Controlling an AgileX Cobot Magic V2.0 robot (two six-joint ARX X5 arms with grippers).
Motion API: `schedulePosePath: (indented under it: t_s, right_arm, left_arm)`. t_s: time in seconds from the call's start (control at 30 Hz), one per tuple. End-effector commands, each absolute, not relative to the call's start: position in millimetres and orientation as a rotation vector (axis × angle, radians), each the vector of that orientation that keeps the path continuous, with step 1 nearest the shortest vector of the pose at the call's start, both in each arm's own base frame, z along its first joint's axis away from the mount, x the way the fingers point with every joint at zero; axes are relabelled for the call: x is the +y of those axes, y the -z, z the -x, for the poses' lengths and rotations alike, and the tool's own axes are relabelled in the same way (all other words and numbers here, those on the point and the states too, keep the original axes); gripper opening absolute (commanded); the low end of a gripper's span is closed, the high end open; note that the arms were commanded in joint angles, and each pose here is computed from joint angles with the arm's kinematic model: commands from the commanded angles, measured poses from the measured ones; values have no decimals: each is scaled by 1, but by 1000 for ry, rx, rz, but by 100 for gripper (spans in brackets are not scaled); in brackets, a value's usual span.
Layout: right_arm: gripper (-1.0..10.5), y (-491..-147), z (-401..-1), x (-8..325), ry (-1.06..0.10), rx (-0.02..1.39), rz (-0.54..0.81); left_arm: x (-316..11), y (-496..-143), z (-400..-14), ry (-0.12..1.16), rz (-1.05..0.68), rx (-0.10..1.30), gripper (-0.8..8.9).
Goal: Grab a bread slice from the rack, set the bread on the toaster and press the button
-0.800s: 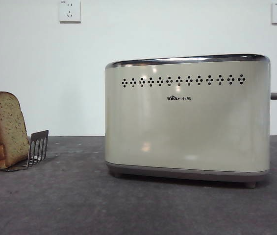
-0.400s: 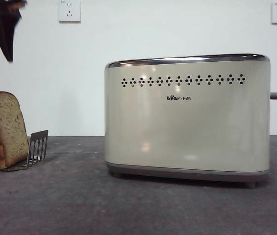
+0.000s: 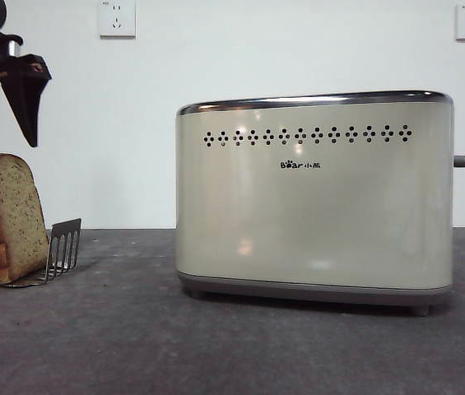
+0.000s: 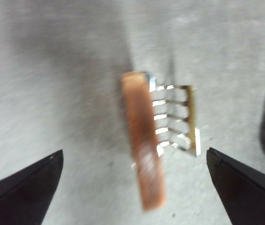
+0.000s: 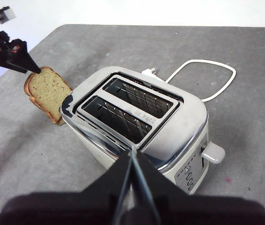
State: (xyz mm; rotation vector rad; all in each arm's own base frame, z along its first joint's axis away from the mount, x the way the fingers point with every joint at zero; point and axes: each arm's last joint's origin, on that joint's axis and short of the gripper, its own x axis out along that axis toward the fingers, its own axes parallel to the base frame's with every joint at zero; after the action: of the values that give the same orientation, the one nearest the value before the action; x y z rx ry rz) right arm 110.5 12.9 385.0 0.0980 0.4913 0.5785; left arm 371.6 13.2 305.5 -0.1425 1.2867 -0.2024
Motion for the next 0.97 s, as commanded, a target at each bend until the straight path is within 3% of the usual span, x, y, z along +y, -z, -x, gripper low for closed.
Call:
schedulePosePath:
  t_s: [0.03,0.2,0.37,0.57,0.77,0.87,0.97]
  right_arm:
    - [-3,-386,-113,13,-585,492,-92]
    - [-2,-384,-115,13,-584,507,-98]
    - [-2,-384,-115,13,-584,511,-99]
    - [-2,-384,-115,13,-584,511,-99]
    - [-2,-384,-115,13,-584,512,-99]
    - [-2,-384,-115,13,-584,513,-100]
    - [-2,-383,-115,13,-584,515,-100]
  left_arm:
    - [13,-295,-379,224,137,1299,530]
    - [9,-286,-385,238,133,1307,522]
    - [9,-285,-385,238,135,1318,288]
    - [9,-285,-385,240,134,1324,116]
    - [9,-285,-385,245,128,1322,111]
    - [9,-285,-385,245,128,1321,36]
    - [9,-285,-385,246,128,1320,21]
